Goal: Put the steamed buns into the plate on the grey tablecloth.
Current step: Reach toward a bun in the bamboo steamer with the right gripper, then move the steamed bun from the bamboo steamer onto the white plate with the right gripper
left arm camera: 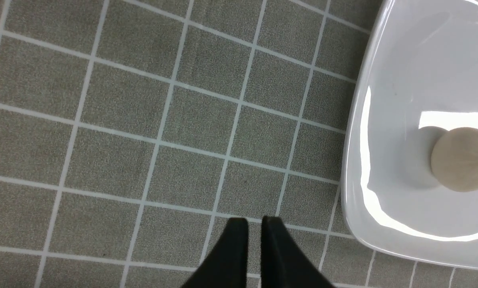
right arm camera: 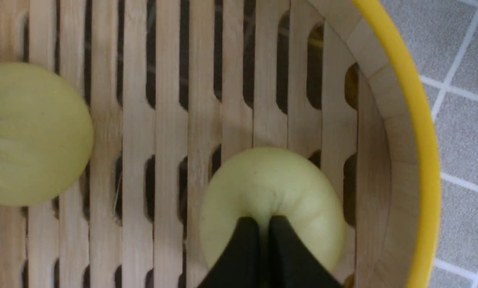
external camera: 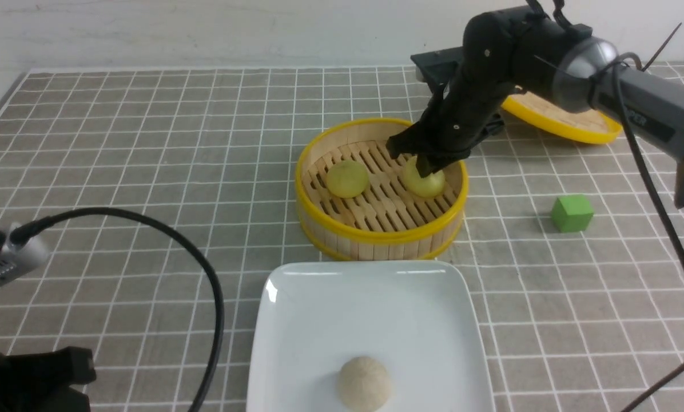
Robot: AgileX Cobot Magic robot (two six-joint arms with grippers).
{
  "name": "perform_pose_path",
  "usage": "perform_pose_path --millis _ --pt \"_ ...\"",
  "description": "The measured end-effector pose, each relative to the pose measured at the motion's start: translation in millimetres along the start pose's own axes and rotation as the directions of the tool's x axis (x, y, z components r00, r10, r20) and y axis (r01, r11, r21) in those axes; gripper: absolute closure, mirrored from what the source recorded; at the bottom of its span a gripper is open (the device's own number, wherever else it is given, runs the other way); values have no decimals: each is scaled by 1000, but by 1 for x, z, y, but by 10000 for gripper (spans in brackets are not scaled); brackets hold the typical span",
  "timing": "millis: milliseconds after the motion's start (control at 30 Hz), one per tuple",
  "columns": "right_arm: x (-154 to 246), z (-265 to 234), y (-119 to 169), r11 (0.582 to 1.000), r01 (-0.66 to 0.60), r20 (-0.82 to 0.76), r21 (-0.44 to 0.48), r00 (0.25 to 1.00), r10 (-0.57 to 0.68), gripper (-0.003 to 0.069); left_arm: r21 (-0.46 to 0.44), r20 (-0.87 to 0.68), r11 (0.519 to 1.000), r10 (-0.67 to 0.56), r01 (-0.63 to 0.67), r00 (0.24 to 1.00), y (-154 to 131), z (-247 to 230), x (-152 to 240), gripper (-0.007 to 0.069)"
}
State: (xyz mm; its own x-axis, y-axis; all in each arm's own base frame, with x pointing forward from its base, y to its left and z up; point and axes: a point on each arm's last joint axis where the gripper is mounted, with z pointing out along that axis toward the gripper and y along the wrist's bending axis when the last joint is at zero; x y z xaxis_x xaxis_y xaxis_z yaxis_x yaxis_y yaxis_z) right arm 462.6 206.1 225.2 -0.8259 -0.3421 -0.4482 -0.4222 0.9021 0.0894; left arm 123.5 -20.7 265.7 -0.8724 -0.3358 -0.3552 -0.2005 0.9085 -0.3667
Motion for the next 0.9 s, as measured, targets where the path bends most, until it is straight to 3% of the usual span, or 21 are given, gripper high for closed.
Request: perform_pose_path --millis 200,267,400,533,567,667,800,900 --pt "1 -70 10 999 18 -30 -41 999 -19 654 -1 0 1000 0 0 1000 0 0 0 536" --pt "3 -130 22 994 20 34 -109 999 -17 654 -1 1 1000 1 -1 1000 0 0 0 535" --pt "29 -182 51 971 37 70 -236 997 -21 654 -16 7 1000 11 -11 1000 1 0 -1 534" --pt "70 -174 77 953 79 -32 -294 995 -93 652 -27 9 999 18 -18 1000 2 0 -1 531" --pt "99 -158 91 941 100 -147 -323 977 -154 652 -33 12 999 23 -22 1000 3 0 -1 528" --pt "133 -128 102 939 98 -261 -329 946 -191 648 -37 19 999 26 -25 999 3 0 -2 524" --pt "160 -84 110 952 134 -232 -275 952 -201 622 -31 41 999 25 -24 999 3 0 -4 517" --pt "166 -67 113 956 148 -202 -253 958 -202 543 -9 55 1000 12 -12 998 0 0 -6 505"
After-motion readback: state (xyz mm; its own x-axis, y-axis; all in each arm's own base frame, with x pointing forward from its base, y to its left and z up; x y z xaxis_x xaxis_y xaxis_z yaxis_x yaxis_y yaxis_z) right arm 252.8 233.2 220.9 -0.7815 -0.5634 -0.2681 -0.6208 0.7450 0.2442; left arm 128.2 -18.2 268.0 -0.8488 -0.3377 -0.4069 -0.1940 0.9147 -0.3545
